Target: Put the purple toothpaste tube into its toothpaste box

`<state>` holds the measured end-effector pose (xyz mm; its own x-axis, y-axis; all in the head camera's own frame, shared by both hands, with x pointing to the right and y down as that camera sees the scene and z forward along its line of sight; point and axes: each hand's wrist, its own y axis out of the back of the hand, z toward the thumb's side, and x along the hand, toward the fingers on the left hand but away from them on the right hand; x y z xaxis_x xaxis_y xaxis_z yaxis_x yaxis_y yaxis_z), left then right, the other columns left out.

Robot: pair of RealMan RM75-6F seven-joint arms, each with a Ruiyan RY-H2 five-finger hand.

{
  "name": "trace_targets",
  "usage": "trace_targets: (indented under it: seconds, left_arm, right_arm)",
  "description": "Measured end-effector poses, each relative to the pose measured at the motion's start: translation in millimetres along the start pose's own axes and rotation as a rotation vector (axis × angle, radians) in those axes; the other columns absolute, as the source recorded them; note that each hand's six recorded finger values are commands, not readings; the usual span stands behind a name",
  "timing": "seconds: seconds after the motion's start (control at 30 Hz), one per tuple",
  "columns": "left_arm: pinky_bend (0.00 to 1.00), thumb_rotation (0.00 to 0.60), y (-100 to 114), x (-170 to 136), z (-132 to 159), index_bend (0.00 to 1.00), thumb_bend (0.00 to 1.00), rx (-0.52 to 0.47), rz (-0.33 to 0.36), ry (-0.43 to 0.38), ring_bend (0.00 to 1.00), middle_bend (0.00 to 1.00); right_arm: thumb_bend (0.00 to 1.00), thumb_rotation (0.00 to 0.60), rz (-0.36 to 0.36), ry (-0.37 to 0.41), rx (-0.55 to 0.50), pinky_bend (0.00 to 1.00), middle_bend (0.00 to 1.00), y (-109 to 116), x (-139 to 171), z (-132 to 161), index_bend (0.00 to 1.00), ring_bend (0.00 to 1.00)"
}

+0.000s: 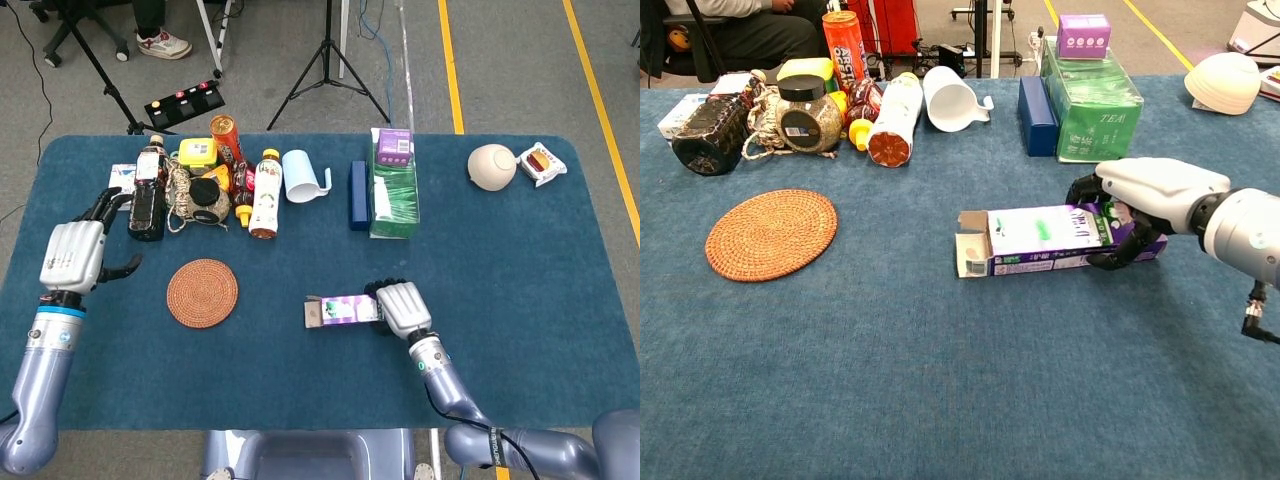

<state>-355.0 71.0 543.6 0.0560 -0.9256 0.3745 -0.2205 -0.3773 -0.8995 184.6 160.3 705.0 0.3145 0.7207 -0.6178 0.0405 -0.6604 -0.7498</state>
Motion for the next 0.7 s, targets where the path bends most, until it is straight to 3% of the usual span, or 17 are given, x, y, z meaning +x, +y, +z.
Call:
trace_targets:
  seconds: [0.13, 0.37, 0.5, 0.7]
  left_arm:
    - [0.34, 0.6, 1.5, -2.4, -7.8, 0.13, 0.24, -0.027, 0.0, 0.003, 0.21, 0.09]
    - [0.26, 0.6, 4.5, -20.7, -31.6, 0.13, 0.24, -0.066, 0.018, 0.013, 0.14, 0.03]
    - [0.22, 0.6, 2.7, -39.6, -50.9, 0.1, 0.21, -0.058, 0.054, 0.026, 0.08, 0.0]
    - [0.17, 0.6, -11.3, -78.5, -95.7, 0.0, 0.18, -0.127, 0.036, 0.084, 0.0, 0.0]
  right_arm:
    - [0.0, 0.6, 0.003, 0.012, -0.05, 0.23, 0.01, 13.5, 5.9, 5.5, 0.07, 0.02]
    - [0.0, 0.6, -0.051, 0.024, -0.125, 0.2, 0.02, 59.4, 28.4, -2.5, 0.07, 0.02]
    - [0.0, 0.6, -0.114, 0.041, -0.146, 0.19, 0.06, 75.3, 44.4, -14.9, 0.1, 0.04]
    - [0.0, 0.6, -0.251, 0.09, -0.108, 0.18, 0.1, 93.7, 72.2, -42.3, 0.15, 0.05]
